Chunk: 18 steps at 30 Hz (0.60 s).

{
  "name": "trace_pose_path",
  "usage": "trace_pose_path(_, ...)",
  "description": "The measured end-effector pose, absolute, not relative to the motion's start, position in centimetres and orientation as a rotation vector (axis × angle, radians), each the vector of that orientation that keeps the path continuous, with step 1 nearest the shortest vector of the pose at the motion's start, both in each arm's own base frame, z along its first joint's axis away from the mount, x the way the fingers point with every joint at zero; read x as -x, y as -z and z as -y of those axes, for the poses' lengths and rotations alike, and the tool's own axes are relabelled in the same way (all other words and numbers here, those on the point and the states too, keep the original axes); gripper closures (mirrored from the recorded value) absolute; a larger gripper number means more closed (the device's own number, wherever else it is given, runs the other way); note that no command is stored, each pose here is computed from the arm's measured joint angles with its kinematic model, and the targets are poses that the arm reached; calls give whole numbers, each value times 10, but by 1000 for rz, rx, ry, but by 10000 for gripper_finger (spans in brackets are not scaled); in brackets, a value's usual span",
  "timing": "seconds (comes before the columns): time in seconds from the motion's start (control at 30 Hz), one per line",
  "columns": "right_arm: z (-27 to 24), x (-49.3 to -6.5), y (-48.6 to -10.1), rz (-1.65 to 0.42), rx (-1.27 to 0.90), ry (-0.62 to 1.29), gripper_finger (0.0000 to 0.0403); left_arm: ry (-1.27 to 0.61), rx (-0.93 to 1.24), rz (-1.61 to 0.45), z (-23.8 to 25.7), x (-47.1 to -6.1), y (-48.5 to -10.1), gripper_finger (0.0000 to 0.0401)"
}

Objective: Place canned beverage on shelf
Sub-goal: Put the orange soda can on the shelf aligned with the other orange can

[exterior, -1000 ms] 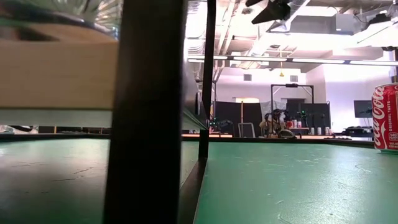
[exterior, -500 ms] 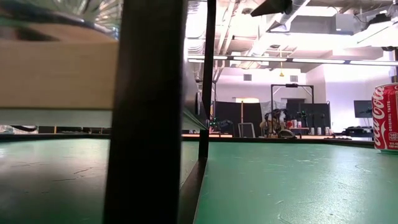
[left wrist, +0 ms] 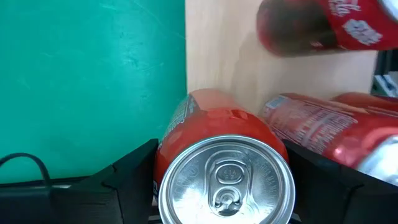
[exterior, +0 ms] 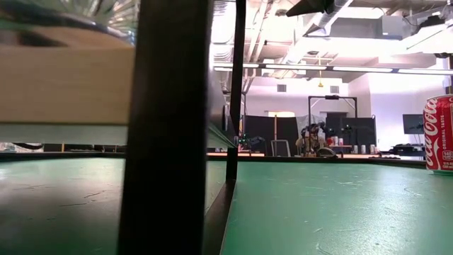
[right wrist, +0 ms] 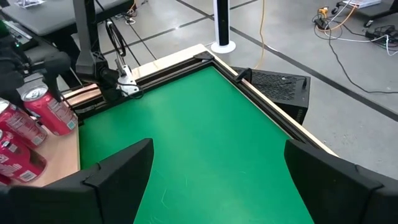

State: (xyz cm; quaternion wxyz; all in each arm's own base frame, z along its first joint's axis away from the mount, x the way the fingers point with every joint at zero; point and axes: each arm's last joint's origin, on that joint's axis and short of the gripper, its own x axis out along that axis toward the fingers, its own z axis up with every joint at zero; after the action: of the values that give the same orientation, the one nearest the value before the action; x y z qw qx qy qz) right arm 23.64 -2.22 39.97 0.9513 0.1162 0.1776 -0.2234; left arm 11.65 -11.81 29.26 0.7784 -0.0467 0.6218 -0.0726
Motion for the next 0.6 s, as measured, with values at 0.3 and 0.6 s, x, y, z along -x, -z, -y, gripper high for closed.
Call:
trace_pose_path(0.3, 22, -236, -400, -362, -236, 454, 18, 166, 63, -1373, 125, -123, -286, 125)
trace_pose_path(0.6, 22, -236, -399, -365, -235, 454, 18, 196, 78, -1357, 128, -125, -287, 83)
